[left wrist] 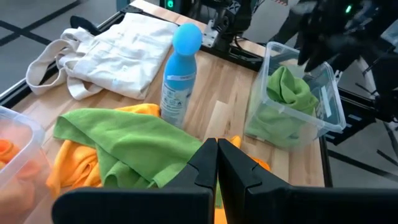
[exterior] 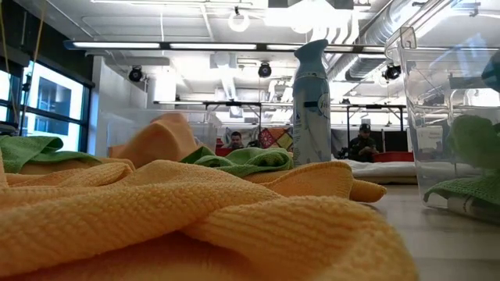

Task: Sort microfiber towel by color & place in baskets
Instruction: Put the green microfiber towel into the bottom transparent bin

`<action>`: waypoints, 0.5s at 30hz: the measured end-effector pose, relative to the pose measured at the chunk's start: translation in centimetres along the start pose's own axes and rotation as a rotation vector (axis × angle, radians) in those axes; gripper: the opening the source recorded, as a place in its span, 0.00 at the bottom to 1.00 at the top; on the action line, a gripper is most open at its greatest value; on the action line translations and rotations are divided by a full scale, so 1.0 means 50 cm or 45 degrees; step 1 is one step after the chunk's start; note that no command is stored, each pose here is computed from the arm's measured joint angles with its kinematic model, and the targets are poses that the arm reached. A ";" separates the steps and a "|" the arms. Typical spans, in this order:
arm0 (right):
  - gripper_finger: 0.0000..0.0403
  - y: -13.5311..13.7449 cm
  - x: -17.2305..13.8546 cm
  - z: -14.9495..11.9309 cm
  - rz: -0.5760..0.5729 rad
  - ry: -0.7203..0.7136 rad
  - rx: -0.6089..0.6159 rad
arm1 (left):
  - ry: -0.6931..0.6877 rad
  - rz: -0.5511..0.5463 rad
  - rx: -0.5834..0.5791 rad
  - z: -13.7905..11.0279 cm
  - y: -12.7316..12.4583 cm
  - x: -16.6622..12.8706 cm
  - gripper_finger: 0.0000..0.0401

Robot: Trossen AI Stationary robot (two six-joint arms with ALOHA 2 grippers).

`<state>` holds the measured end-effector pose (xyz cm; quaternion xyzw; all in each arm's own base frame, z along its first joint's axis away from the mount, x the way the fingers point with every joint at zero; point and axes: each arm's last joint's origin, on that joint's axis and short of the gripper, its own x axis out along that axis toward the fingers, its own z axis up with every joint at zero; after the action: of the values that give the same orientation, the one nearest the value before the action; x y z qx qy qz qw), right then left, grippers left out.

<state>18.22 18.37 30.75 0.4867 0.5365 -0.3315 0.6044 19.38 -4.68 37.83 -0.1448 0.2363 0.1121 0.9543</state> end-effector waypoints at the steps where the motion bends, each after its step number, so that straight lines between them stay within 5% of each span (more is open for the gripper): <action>1: 0.37 0.001 -0.018 0.002 0.005 -0.030 -0.001 | 0.000 0.000 0.000 0.000 0.000 0.000 0.00; 9: 0.37 0.024 -0.137 0.029 0.275 -0.426 -0.173 | 0.000 0.000 0.047 0.000 0.000 0.000 0.00; 15: 0.37 0.065 -0.151 0.081 0.348 -0.611 -0.321 | 0.080 -0.018 0.082 -0.012 0.002 0.000 0.00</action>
<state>20.98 14.64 38.61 0.3832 0.3449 -0.2834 0.8087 19.12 -4.77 37.31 -0.1190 0.2686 0.0931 0.9513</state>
